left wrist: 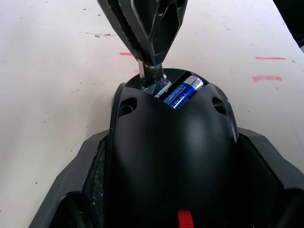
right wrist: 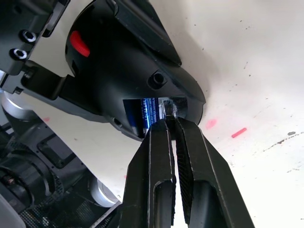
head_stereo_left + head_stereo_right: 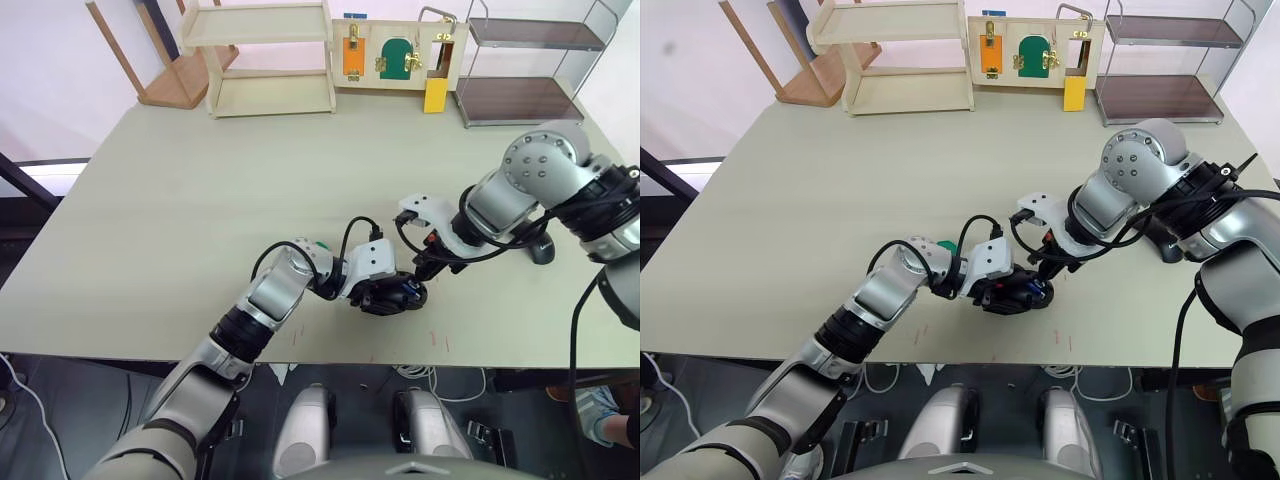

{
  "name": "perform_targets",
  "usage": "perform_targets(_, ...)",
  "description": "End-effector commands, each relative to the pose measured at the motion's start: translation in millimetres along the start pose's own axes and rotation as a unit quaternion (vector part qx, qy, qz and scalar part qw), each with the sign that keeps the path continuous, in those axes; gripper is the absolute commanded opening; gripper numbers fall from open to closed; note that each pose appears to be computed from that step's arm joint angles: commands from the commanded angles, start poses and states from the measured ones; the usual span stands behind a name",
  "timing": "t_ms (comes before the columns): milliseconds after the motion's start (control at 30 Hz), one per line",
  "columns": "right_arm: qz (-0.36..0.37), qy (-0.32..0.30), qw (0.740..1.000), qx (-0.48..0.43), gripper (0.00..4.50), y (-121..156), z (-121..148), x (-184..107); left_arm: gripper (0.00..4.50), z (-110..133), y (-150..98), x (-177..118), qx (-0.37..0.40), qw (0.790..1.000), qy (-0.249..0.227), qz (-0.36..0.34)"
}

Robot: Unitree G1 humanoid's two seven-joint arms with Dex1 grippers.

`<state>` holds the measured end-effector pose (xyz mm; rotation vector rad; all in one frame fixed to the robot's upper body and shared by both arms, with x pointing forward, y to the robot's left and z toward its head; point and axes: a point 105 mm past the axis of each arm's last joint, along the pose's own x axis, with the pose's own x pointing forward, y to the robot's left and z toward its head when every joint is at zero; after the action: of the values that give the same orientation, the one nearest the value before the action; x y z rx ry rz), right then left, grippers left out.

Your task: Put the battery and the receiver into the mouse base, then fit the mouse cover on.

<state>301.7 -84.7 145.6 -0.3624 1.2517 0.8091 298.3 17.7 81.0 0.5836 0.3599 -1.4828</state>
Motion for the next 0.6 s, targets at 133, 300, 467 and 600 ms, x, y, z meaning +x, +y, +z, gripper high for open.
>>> perform_targets(133, -0.002, -0.009, 1.000, -0.008, 0.00, 1.9, 1.9, -1.2, 2.96, -21.9, -12.5, 9.0, -0.031, 0.998, 0.041, -0.028)
perform_targets(300, -0.008, -0.008, 1.000, -0.013, 0.00, 0.4, -0.6, 1.5, 2.96, -21.7, -12.4, 8.7, -0.031, 0.998, 0.042, -0.028)
perform_targets(467, -0.017, -0.011, 1.000, -0.018, 0.00, -1.5, -0.2, 1.8, 2.96, -21.6, -13.0, 9.1, -0.031, 0.998, 0.042, -0.030)
perform_targets(600, -0.021, -0.012, 0.999, -0.027, 0.00, -1.5, 0.0, 1.9, 2.96, -21.7, -13.8, 9.1, -0.032, 0.998, 0.043, -0.033)
